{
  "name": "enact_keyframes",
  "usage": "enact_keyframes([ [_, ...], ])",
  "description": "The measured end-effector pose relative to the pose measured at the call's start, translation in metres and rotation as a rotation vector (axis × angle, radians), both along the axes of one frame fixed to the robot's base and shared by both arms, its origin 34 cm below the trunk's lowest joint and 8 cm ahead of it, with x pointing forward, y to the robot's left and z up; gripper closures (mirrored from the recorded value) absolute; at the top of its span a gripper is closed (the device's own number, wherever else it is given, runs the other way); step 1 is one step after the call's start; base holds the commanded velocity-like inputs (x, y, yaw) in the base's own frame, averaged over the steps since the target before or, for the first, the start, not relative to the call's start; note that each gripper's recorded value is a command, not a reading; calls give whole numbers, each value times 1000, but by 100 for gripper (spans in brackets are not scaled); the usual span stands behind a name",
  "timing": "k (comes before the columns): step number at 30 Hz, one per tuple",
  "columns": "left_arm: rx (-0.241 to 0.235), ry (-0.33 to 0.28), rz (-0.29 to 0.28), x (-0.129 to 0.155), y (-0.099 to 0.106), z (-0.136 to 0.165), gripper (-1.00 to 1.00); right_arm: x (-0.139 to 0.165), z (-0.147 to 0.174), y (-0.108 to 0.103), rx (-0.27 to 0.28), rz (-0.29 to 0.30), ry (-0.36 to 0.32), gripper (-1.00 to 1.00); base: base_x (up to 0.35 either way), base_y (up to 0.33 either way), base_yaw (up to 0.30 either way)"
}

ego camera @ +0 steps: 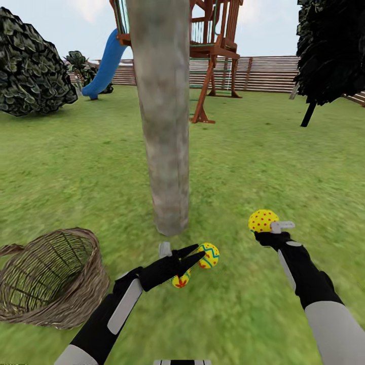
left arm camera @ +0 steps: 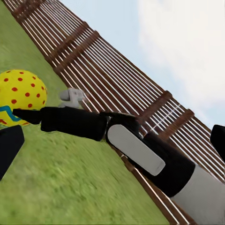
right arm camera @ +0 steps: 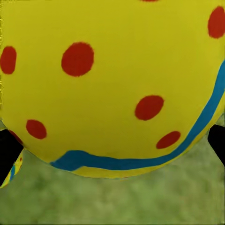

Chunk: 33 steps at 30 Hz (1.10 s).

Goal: Take the three Easter eggs out of the wicker basket on the lawn in the garden, then place them on the lawn next to a single tree (choose any tree) so that all three eggs are next to the same tree and none are left in the basket.

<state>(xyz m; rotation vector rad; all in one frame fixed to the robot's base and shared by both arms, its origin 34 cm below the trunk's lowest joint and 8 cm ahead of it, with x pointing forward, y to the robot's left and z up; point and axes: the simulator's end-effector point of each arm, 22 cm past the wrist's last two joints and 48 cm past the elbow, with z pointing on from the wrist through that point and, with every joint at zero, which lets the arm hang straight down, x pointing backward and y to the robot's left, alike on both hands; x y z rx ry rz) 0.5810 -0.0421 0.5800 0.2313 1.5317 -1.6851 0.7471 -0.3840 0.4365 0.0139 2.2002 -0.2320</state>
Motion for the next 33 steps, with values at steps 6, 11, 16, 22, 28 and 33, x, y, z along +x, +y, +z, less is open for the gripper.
enact_keyframes([
  [6,-1,-5,5,1,0,0,-100,3,-4,-4,-47,-32,-48,100,226,-245,296],
  [11,-4,-4,2,0,-3,0,-100,5,-4,-2,-44,-30,-70,100,81,-253,273],
  [16,-12,-42,42,5,2,3,-100,4,-5,-1,-43,-30,-67,100,3,-27,52],
  [22,-15,-7,51,6,2,-9,-100,6,-10,16,-16,-21,-66,100,-73,-279,247],
  [28,-15,-3,52,7,2,-11,-100,-6,-46,47,-32,55,18,100,-47,-329,272],
  [33,-17,-4,52,7,2,-11,-100,-22,-80,71,-104,156,105,100,-1,-343,168],
])
